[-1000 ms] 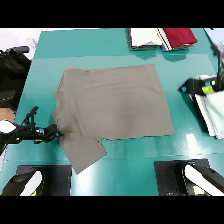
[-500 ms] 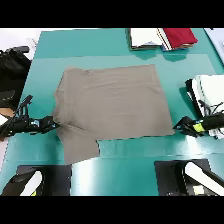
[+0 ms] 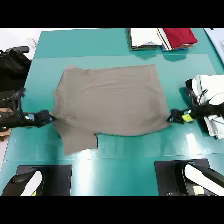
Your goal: Fold the shirts.
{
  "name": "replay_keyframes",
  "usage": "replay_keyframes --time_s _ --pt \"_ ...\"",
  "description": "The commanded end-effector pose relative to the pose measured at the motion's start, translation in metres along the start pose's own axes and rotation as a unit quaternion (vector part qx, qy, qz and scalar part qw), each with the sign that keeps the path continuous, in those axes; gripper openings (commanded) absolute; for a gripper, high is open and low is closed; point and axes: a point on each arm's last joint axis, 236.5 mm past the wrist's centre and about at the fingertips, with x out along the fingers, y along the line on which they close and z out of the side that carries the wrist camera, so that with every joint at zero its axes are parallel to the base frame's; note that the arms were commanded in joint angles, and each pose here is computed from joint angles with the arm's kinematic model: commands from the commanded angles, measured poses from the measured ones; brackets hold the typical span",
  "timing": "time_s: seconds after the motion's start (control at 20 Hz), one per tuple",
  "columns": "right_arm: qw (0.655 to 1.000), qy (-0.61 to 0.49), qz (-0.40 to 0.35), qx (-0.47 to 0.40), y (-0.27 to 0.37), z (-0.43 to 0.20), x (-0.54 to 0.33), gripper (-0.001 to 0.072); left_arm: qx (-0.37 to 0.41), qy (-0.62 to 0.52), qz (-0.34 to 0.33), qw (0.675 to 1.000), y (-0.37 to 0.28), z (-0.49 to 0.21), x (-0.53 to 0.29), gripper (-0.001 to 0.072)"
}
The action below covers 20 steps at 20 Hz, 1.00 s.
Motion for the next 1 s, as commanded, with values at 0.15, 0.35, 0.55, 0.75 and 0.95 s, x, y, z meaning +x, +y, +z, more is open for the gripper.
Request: replay_keyframes --time_s 0.15,0.35,0.55,0.75,0.95 --pt "0.911 -0.366 -0.023 -0.187 0.129 0.103 -0.244 0.0018 0.176 -0.284 -0.031 0.942 -0.139 0.120 -0.202 0.0031" --pt "0.787 -0.555 -0.034 -0.267 0.212 0.063 -0.413 0.0018 0.279 -0.473 -0.049 0.834 -0.239 0.118 -0.370 0.0031" --pt "0.735 -0.611 -0.049 -0.290 0.244 0.018 -0.486 0.0017 0.319 -0.590 -0.078 0.737 -0.298 0.071 -0.480 0.0030" --pt "0.765 -0.581 -0.119 -0.251 0.213 0.021 -0.495 0.0017 0.324 -0.610 -0.089 0.718 -0.310 0.053 -0.503 0.0030" --pt "0.826 -0.498 -0.135 -0.226 0.179 0.057 -0.442 0.0016 0.271 -0.491 -0.079 0.824 -0.268 0.107 -0.410 0.0030"
